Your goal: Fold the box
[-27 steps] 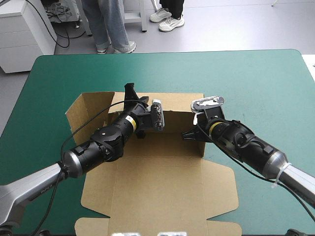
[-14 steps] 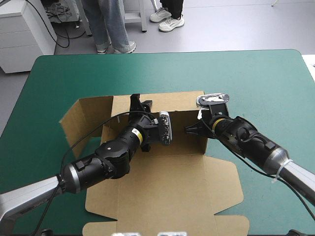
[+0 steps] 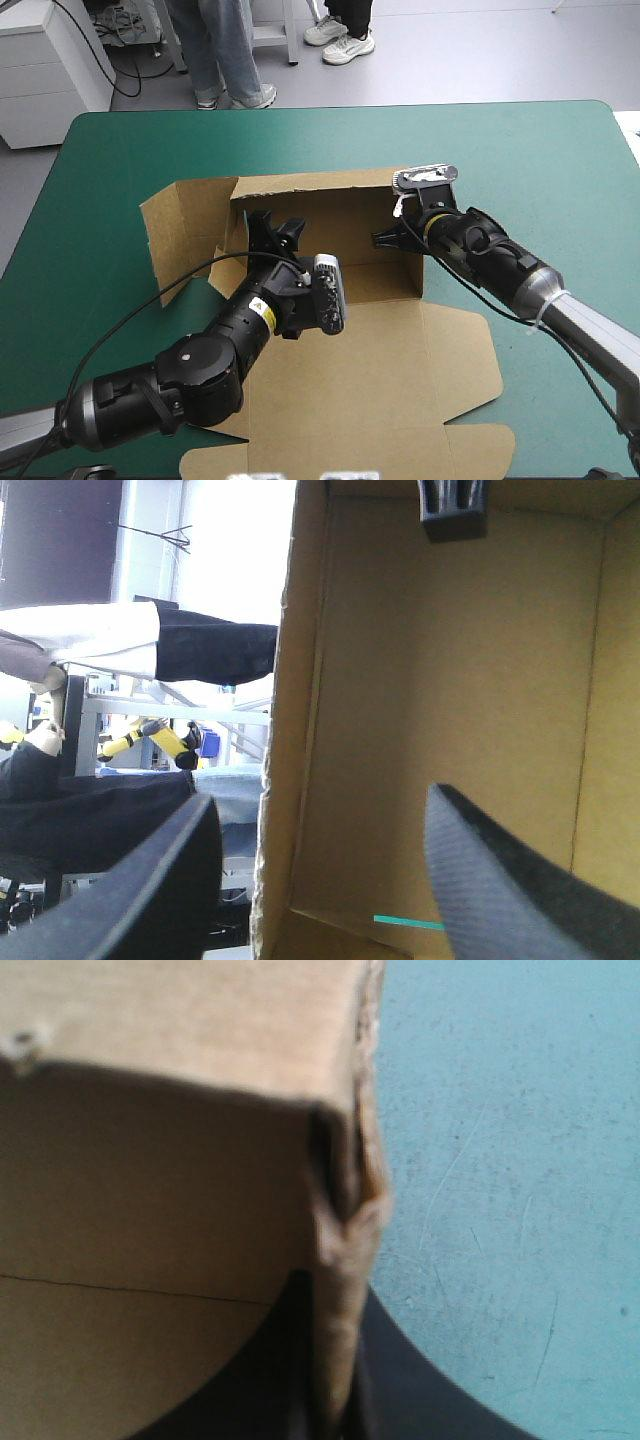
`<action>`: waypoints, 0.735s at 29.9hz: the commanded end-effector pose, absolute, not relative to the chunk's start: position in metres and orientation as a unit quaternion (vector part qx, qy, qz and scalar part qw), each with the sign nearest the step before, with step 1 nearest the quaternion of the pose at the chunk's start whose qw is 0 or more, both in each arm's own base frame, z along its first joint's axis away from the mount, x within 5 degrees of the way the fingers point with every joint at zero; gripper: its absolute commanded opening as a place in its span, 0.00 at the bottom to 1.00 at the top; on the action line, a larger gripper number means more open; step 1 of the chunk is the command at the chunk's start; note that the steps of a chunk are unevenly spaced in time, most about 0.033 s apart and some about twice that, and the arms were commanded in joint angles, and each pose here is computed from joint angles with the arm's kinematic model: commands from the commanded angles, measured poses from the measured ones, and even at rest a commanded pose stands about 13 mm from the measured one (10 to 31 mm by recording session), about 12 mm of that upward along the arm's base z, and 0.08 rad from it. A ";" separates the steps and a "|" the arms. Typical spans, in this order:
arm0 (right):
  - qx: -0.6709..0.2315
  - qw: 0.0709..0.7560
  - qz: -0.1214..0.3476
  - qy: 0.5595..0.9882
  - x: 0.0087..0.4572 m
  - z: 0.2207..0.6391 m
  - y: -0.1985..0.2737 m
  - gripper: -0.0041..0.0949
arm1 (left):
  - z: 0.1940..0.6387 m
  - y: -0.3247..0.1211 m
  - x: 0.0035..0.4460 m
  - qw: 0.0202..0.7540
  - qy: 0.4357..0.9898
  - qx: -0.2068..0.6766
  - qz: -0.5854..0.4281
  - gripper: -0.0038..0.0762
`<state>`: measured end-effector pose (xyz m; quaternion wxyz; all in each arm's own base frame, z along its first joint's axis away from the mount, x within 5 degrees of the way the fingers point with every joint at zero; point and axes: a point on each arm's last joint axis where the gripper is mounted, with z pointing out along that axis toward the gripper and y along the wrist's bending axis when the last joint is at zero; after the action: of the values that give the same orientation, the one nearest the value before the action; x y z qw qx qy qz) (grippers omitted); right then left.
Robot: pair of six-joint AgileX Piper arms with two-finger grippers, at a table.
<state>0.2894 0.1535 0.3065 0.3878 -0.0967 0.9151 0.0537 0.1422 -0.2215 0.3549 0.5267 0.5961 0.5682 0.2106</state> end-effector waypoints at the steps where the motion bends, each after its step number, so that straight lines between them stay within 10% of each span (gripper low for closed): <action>1: -0.105 0.397 0.040 0.911 0.290 0.327 0.151 0.02 | 0.380 -0.212 0.132 0.566 0.555 0.574 0.204 0.59; 22: -0.118 0.193 -0.007 0.974 0.375 0.341 0.102 0.02 | 0.441 -0.175 0.137 0.500 0.685 0.525 0.069 0.45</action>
<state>0.3710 0.1074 0.3253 0.1756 -0.1029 0.9790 0.0136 0.1337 -0.1910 0.4193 0.4933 0.5476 0.6696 0.0915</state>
